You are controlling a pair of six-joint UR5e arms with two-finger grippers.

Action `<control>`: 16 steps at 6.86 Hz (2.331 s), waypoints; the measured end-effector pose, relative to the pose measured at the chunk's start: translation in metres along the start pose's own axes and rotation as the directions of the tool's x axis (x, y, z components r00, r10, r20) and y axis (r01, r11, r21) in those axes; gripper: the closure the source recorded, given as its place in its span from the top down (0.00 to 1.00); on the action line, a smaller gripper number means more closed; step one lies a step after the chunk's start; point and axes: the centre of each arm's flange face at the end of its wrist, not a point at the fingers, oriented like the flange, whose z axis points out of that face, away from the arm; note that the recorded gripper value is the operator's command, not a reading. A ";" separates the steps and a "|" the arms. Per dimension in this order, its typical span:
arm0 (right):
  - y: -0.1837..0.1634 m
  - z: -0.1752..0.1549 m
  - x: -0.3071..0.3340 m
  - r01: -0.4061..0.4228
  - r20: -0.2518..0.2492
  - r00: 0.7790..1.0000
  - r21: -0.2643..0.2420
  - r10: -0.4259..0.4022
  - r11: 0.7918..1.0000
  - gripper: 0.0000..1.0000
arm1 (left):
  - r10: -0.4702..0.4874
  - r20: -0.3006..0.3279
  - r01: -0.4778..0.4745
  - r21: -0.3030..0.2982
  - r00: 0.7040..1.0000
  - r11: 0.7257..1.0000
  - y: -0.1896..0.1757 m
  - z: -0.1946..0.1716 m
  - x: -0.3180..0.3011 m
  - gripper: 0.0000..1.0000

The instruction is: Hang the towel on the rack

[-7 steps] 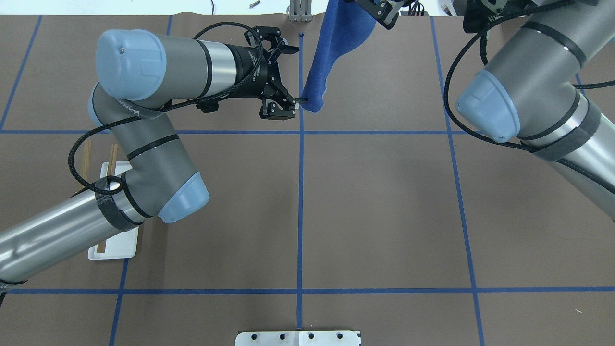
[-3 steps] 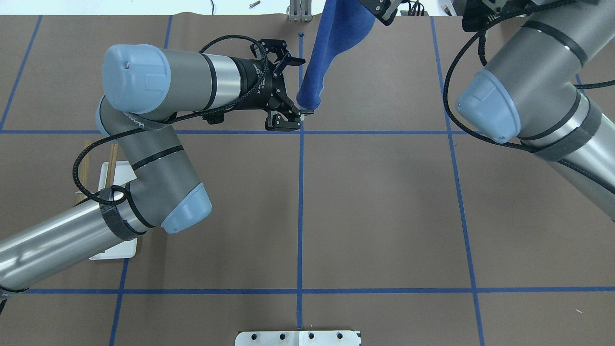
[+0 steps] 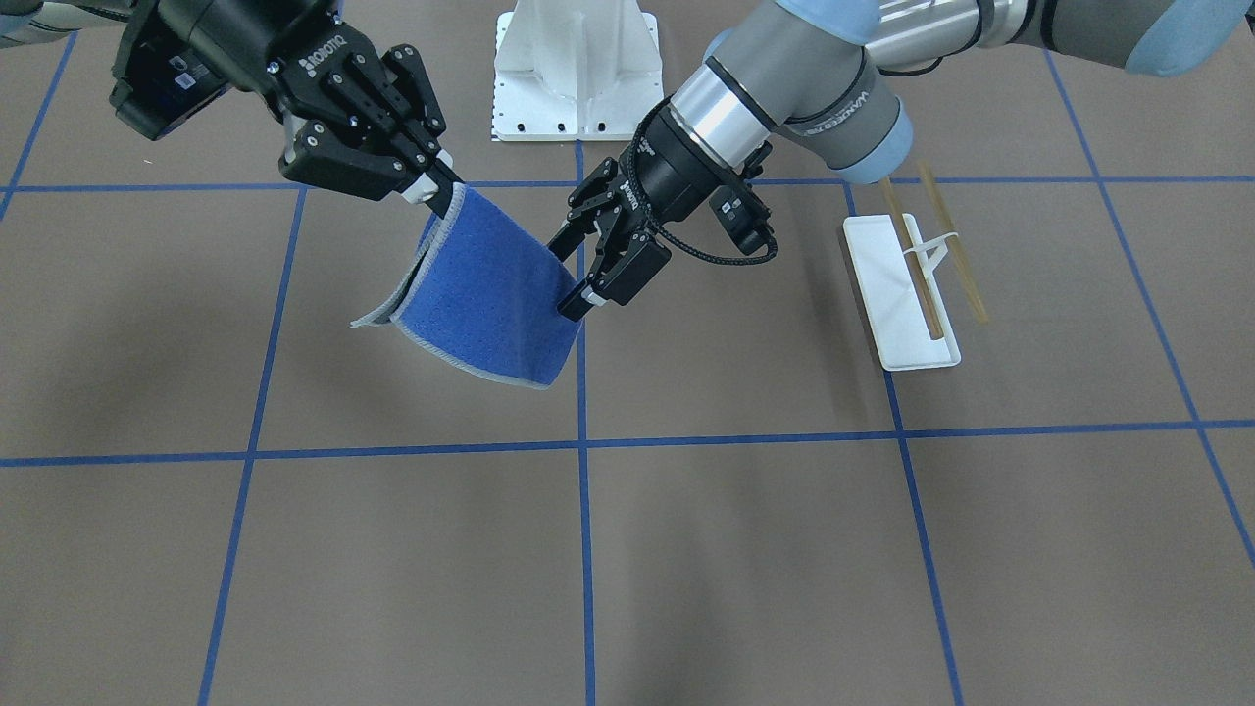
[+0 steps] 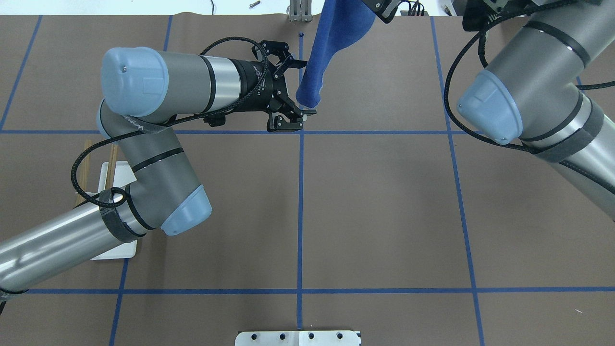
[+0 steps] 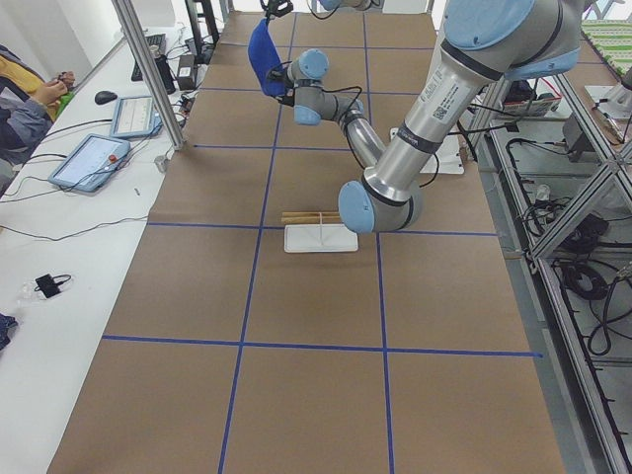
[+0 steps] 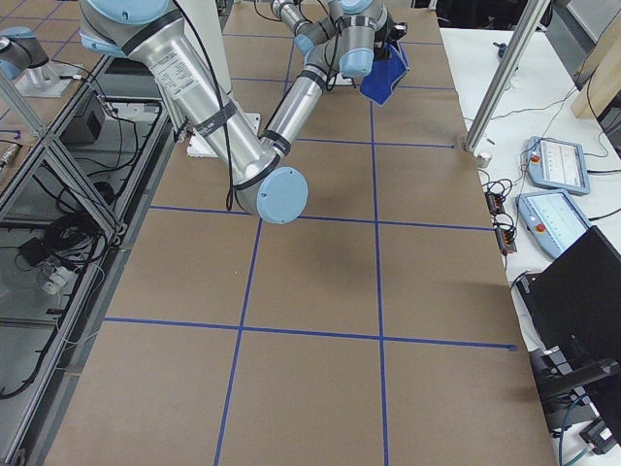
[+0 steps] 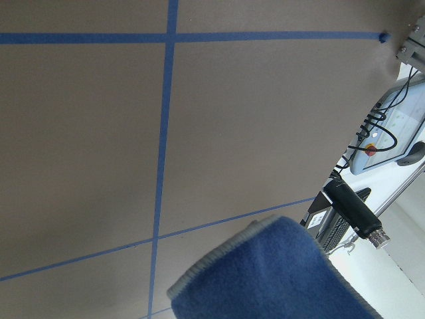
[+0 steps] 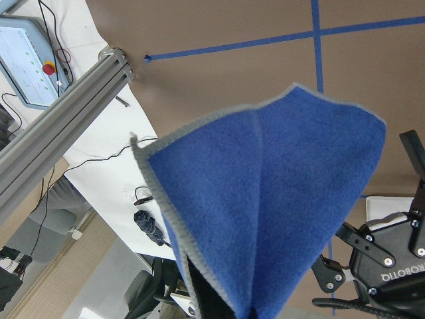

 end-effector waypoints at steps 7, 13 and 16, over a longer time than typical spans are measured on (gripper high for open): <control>-0.006 -0.006 0.004 0.009 0.002 1.000 -0.015 -0.009 1.000 1.00 | 0.061 -0.038 -0.062 -0.015 0.997 0.998 -0.021 -0.008 -0.001 0.00; -0.046 -0.003 0.004 0.159 -0.003 0.987 0.021 -0.159 0.987 1.00 | 0.745 -0.061 -0.733 0.139 0.664 0.666 -0.067 -0.037 -0.001 0.00; -0.059 -0.002 0.012 0.360 -0.023 0.933 0.029 -0.359 0.933 1.00 | 0.985 0.170 -0.957 0.290 0.027 -0.023 -0.131 -0.055 -0.002 0.00</control>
